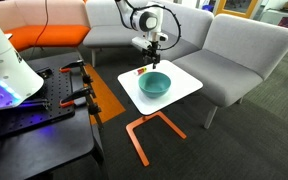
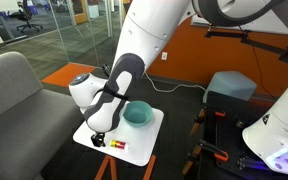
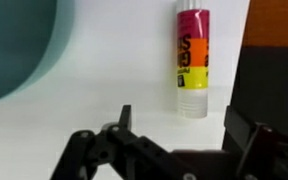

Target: Take the bottle out of the bowl and put it on the table

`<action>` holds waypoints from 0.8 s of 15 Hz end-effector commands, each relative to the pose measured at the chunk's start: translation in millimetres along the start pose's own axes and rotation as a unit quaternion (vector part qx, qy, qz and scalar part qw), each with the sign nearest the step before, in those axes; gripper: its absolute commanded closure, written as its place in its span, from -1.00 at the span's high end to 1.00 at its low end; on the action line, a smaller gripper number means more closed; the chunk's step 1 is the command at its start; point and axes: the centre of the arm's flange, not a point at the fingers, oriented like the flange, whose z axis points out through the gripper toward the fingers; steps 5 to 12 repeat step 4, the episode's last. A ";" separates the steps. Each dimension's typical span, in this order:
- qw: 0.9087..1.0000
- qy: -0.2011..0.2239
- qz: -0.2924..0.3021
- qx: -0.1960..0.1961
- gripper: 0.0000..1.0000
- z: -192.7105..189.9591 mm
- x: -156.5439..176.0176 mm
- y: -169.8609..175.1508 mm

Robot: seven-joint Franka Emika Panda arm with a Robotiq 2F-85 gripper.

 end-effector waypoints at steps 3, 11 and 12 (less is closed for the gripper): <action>1.000 -0.024 -0.005 0.000 1.00 -30.0 -11.5 4.4; 1.000 -0.024 -0.013 -0.010 1.00 -31.0 -12.0 4.2; 1.000 -0.024 -0.013 -0.010 1.00 -31.0 -12.0 4.2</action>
